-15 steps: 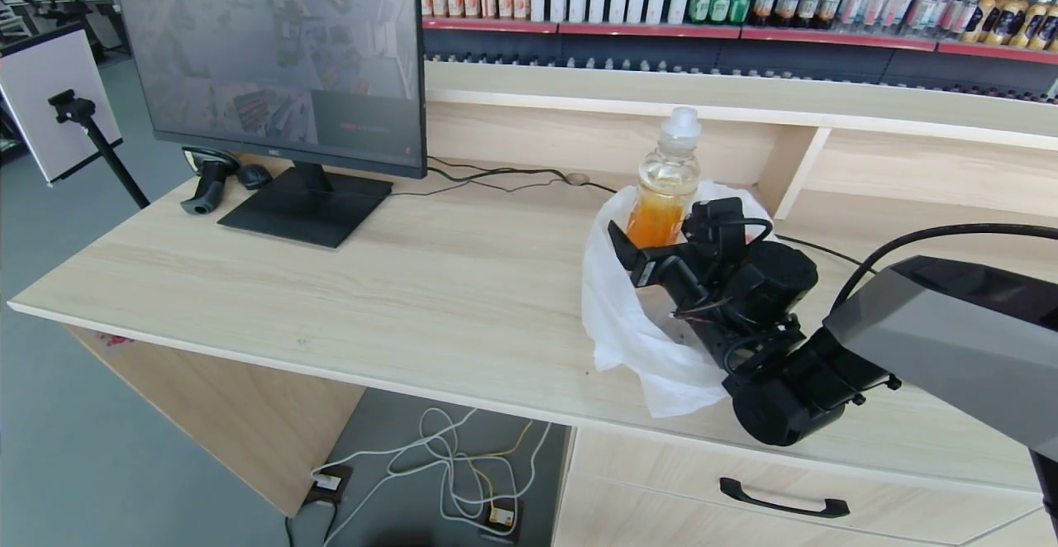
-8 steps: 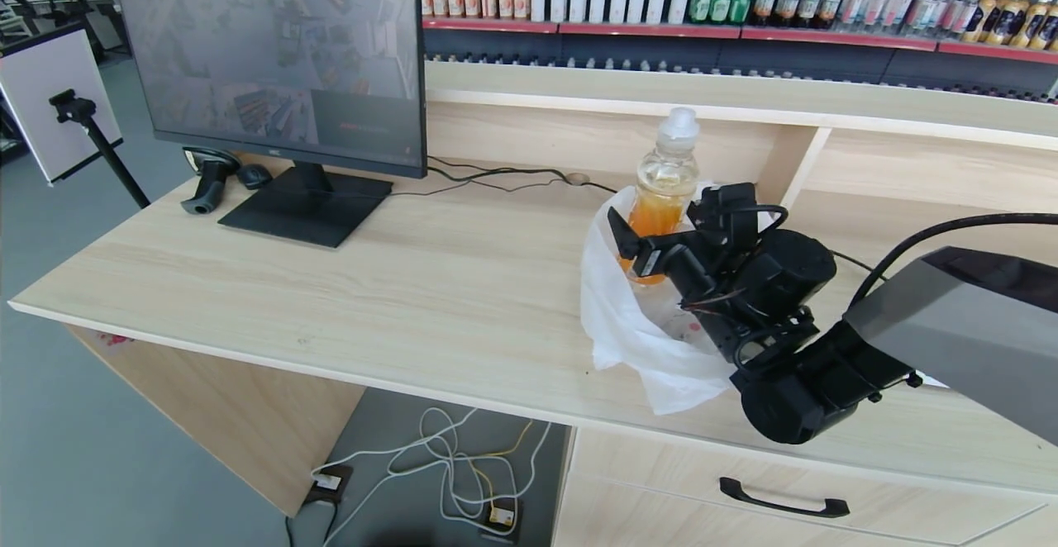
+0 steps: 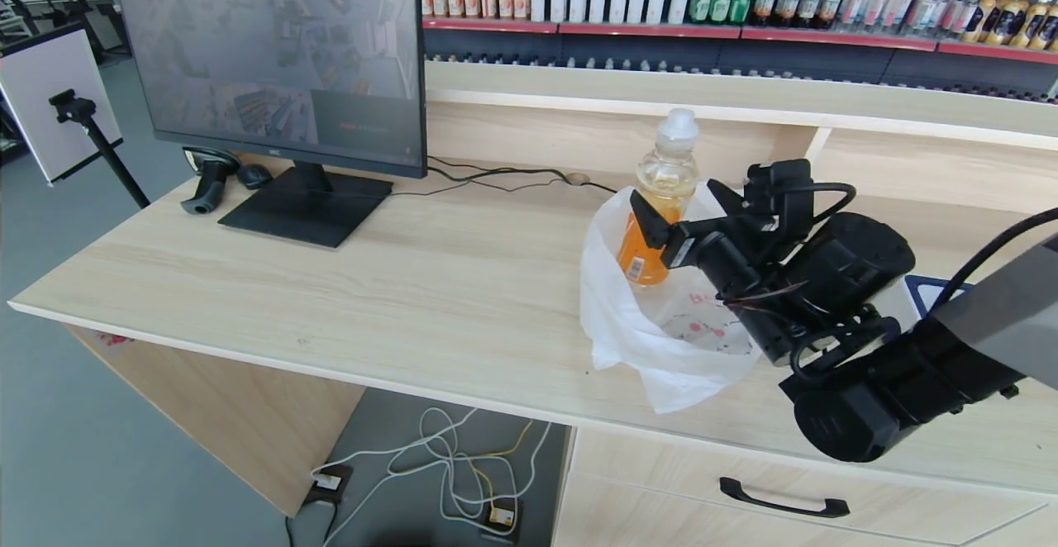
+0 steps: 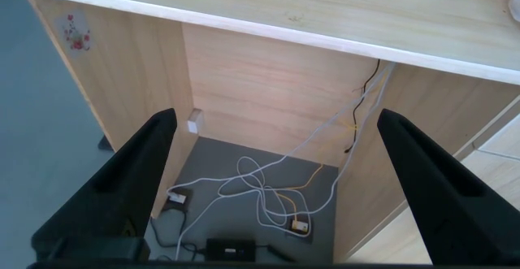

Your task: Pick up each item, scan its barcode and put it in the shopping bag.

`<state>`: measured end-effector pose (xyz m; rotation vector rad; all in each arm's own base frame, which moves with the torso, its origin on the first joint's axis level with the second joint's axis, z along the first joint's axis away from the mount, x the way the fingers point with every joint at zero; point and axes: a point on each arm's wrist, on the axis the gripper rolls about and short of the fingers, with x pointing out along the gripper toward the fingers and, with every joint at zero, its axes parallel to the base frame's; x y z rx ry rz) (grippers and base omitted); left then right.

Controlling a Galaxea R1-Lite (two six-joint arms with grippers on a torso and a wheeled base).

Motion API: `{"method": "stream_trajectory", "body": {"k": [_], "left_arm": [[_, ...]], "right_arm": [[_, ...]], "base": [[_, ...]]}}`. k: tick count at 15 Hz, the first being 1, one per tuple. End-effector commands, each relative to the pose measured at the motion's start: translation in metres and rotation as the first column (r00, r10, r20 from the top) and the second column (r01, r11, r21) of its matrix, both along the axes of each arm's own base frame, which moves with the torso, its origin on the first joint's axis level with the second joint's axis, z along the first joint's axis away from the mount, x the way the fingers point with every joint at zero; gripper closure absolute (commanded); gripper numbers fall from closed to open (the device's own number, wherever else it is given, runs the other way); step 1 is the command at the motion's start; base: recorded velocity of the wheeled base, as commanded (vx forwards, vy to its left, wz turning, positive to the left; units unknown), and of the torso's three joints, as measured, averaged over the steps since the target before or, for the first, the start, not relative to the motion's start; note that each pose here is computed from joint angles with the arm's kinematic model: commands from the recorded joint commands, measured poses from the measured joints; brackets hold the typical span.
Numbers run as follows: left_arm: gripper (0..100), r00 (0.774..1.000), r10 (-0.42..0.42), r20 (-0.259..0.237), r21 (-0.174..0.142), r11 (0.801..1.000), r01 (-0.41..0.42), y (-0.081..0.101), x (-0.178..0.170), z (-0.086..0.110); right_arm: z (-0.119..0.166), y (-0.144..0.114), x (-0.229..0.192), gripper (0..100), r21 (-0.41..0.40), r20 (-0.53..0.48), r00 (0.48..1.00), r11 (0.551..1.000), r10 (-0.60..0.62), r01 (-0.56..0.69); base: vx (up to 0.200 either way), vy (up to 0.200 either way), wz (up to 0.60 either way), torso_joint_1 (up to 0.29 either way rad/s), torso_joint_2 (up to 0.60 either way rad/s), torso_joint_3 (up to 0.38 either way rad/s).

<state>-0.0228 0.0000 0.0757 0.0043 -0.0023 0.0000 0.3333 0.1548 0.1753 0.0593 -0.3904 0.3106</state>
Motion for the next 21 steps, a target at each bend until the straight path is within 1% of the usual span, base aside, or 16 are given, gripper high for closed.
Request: {"method": "stream_trajectory", "body": {"k": [1, 3, 6, 7, 8, 9, 10, 17, 20, 21], "left_arm": [[0, 1.000, 0.000, 0.001, 0.000, 1.000, 0.000, 0.000, 0.000, 0.000], [0, 1.000, 0.000, 0.001, 0.000, 1.000, 0.000, 0.000, 0.000, 0.000], [0, 1.000, 0.000, 0.001, 0.000, 1.000, 0.000, 0.000, 0.000, 0.000], [0, 1.000, 0.002, -0.001, 0.000, 1.000, -0.002, 0.000, 0.000, 0.000], [0, 1.000, 0.000, -0.001, 0.000, 1.000, 0.000, 0.000, 0.000, 0.000], [0, 1.000, -0.002, -0.001, 0.000, 1.000, 0.002, 0.000, 0.000, 0.000], [0, 1.000, -0.002, -0.001, 0.000, 1.000, 0.002, 0.000, 0.000, 0.000], [0, 1.000, -0.002, -0.001, 0.000, 1.000, 0.002, 0.000, 0.000, 0.000], [0, 1.000, -0.002, -0.002, 0.002, 1.000, 0.002, 0.000, 0.000, 0.000], [0, 1.000, -0.002, -0.002, 0.002, 1.000, 0.002, 0.000, 0.000, 0.000]], "right_arm": [[0.030, -0.013, -0.028, 0, 0.032, 0.056, 0.998, 0.999, 0.002, -0.003], [0.045, -0.029, -0.043, 0, 0.051, 0.085, 0.996, 0.999, -0.025, 0.021], [0.053, -0.048, -0.069, 0, 0.053, 0.089, 0.995, 0.998, -0.046, 0.041], [0.053, -0.053, -0.070, 0, 0.053, 0.088, 0.994, 0.997, -0.060, 0.055], [0.056, -0.066, -0.072, 0, 0.067, 0.091, 0.991, 0.994, -0.096, 0.090], [0.058, -0.072, -0.074, 0, 0.074, 0.097, 0.989, 0.992, -0.111, 0.104], [0.062, -0.077, -0.076, 0, 0.085, 0.108, 0.986, 0.989, -0.127, 0.118], [0.060, -0.082, -0.078, 0, 0.081, 0.100, 0.985, 0.988, -0.142, 0.134], [0.054, -0.083, -0.082, 0, 0.071, 0.077, 0.987, 0.989, -0.138, 0.133], [0.052, -0.084, -0.084, 0, 0.068, 0.071, 0.987, 0.988, -0.141, 0.137]], "base": [[0.000, 0.000, 0.00, 0.000, 0.00, 0.000], [0.000, 0.000, 0.00, 0.000, 0.00, 0.000], [0.000, 0.000, 0.00, 0.000, 0.00, 0.000], [0.000, 0.000, 0.00, 0.000, 0.00, 0.000], [0.000, 0.000, 0.00, 0.000, 0.00, 0.000], [0.000, 0.000, 0.00, 0.000, 0.00, 0.000], [0.000, 0.000, -0.60, 0.002, 0.00, 0.002], [0.000, 0.000, -0.60, 0.003, 0.00, 0.005], [0.000, 0.000, -0.60, 0.001, 0.00, 0.002], [0.000, 0.000, 0.00, 0.000, 0.00, 0.000]]}}
